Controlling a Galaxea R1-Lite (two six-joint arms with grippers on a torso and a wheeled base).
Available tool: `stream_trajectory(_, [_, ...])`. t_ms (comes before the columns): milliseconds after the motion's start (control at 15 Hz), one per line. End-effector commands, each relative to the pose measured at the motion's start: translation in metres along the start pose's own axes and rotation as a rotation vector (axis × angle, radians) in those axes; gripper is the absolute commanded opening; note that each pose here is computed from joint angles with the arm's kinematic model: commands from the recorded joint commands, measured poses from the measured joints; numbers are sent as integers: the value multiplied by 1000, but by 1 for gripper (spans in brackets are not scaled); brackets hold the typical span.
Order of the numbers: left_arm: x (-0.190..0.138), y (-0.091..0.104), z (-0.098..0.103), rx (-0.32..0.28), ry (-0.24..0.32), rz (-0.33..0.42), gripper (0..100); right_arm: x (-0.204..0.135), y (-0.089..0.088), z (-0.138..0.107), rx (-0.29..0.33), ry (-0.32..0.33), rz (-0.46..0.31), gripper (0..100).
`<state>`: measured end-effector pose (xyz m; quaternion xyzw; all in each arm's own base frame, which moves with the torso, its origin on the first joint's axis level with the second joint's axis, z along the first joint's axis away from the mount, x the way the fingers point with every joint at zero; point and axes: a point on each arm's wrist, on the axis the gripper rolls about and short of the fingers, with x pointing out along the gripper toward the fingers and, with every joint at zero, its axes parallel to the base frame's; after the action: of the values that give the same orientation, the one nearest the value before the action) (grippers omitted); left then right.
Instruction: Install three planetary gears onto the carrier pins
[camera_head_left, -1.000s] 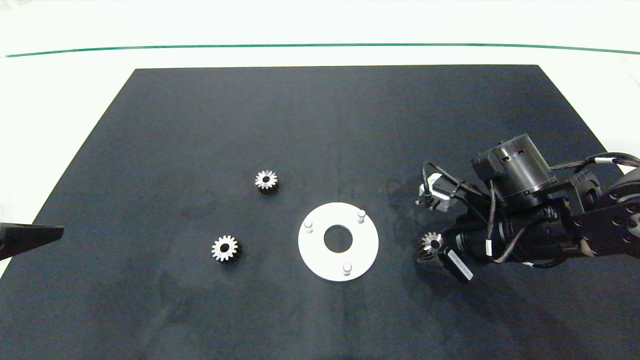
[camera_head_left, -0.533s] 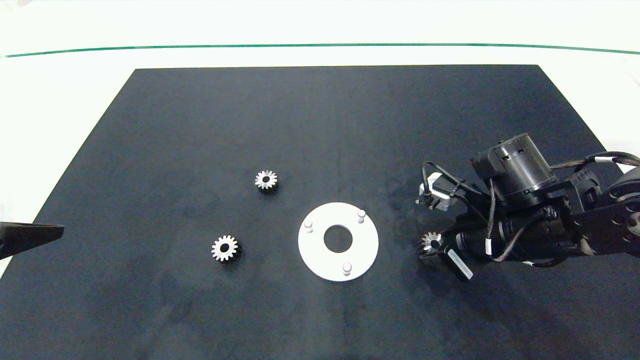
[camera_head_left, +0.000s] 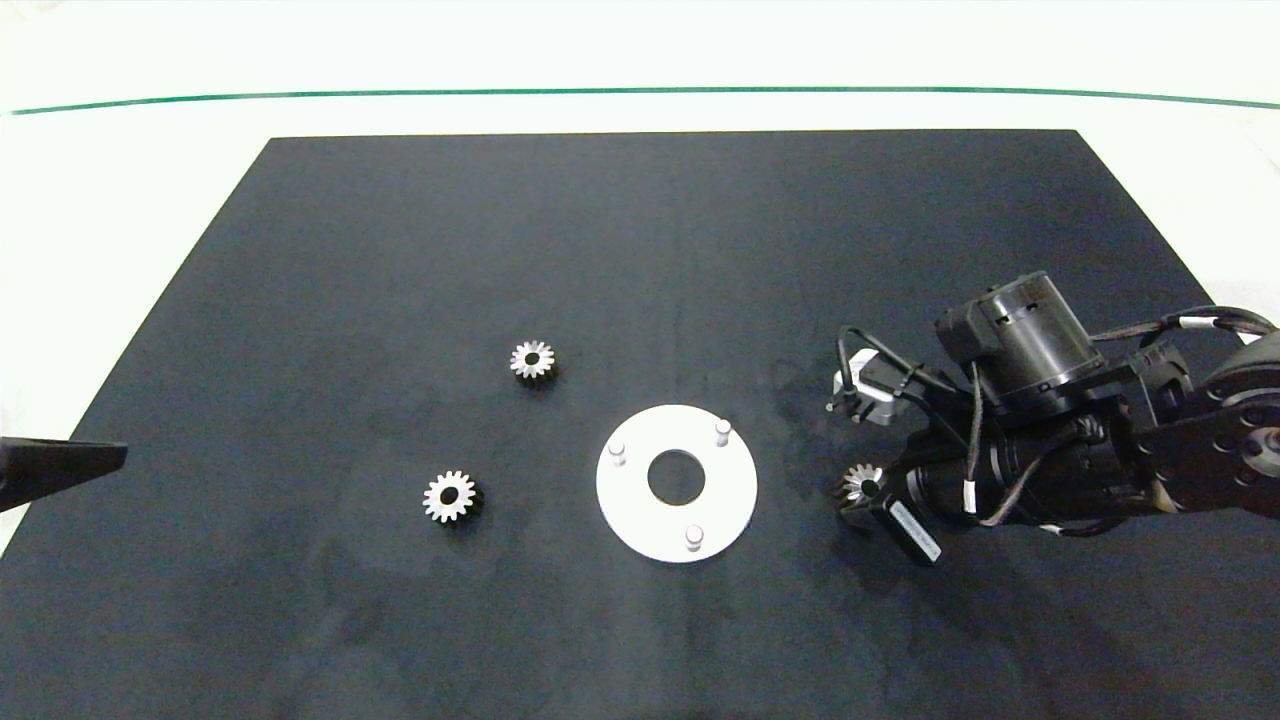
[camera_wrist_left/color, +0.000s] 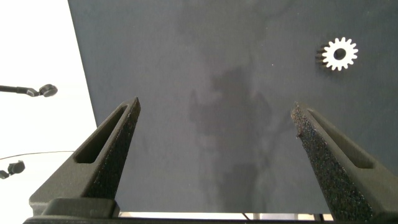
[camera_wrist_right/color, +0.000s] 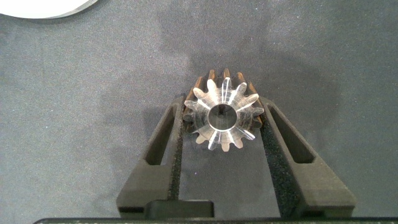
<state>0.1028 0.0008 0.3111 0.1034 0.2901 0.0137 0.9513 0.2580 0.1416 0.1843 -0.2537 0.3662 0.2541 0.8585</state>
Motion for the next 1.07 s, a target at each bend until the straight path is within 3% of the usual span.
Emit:
stream_trajectory(67, [-1,0,-1,1,0,0,100,6,1,0,-4,7,4,36])
stream_trajectory(267, [-1,0,-1,1,-2,-1,100,5,1,3,-5,-11,0,30])
stream_trajectory(600, [-3,0,-1,1,-5,-3,100,-26,4,13,-18,-99,-31,19])
stream_trajectory(867, [-3,0,-1,1,-5,-3,100,-62,8,36,-49,-132,-25,19])
stream_trajectory(1067, [-2,0,-2,1,-4,-4,100,-66,9,49,-58,-146,-19,19])
